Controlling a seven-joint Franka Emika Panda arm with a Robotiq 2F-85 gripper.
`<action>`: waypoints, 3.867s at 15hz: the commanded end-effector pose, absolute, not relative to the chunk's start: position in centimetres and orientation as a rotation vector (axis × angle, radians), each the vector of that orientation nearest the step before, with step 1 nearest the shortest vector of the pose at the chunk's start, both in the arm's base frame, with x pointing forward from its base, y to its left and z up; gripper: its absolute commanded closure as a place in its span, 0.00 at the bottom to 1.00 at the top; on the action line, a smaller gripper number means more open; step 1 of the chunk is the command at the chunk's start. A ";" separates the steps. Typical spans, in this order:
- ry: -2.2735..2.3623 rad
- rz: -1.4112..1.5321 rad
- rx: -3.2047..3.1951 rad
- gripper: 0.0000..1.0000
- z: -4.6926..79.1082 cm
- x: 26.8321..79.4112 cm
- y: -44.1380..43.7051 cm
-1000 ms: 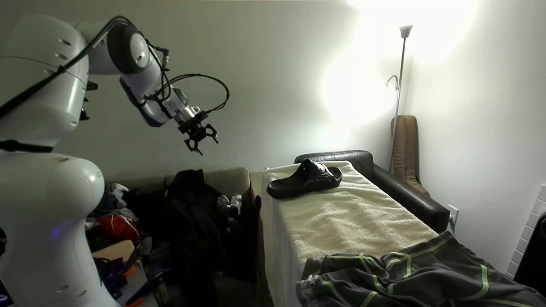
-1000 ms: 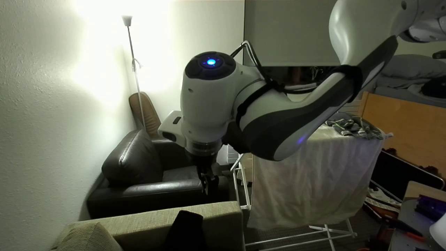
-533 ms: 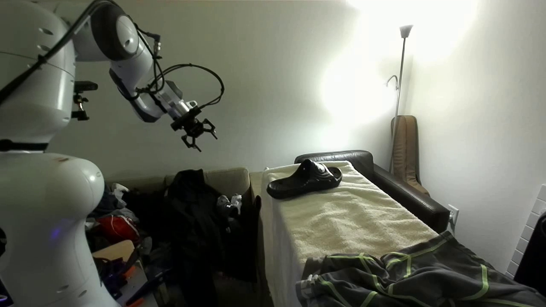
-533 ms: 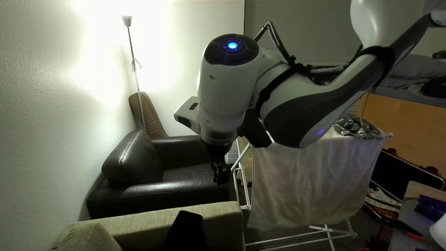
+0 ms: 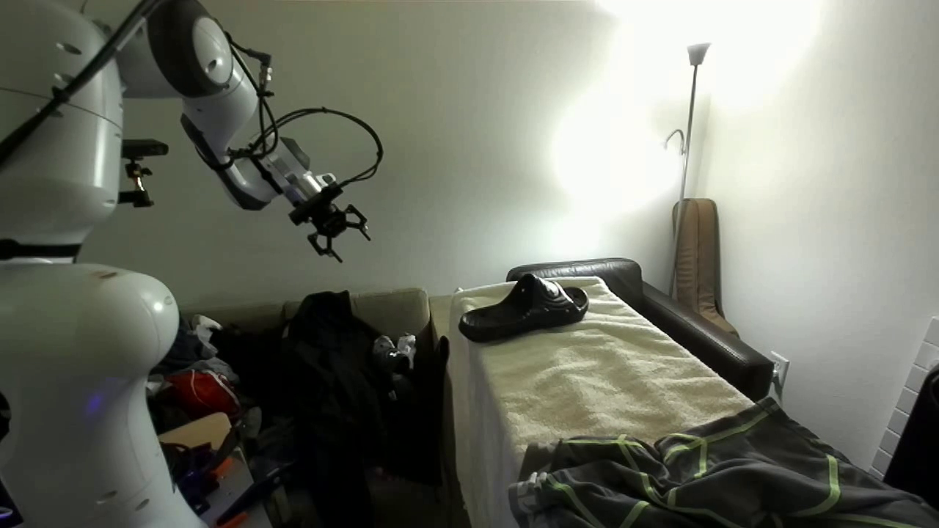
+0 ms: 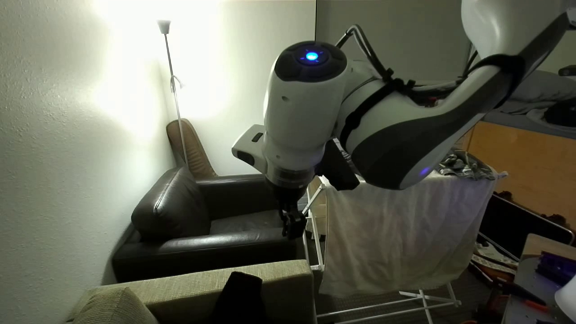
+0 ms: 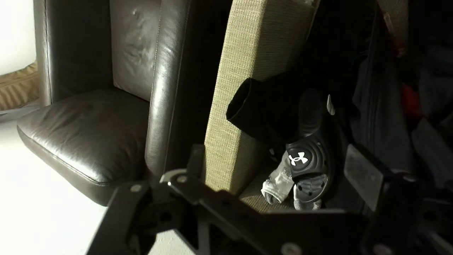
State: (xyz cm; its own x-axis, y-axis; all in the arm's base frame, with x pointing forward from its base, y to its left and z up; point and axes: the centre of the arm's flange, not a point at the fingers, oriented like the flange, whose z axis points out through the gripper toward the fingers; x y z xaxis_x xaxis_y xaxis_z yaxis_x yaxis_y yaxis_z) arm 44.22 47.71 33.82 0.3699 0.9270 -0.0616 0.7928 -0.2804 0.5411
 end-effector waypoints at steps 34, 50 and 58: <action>0.948 0.360 2.409 0.00 30.2 32.4 37.4; 0.706 0.566 2.642 0.00 28.2 30.2 29.2; 0.548 0.643 2.711 0.00 27.6 29.5 27.7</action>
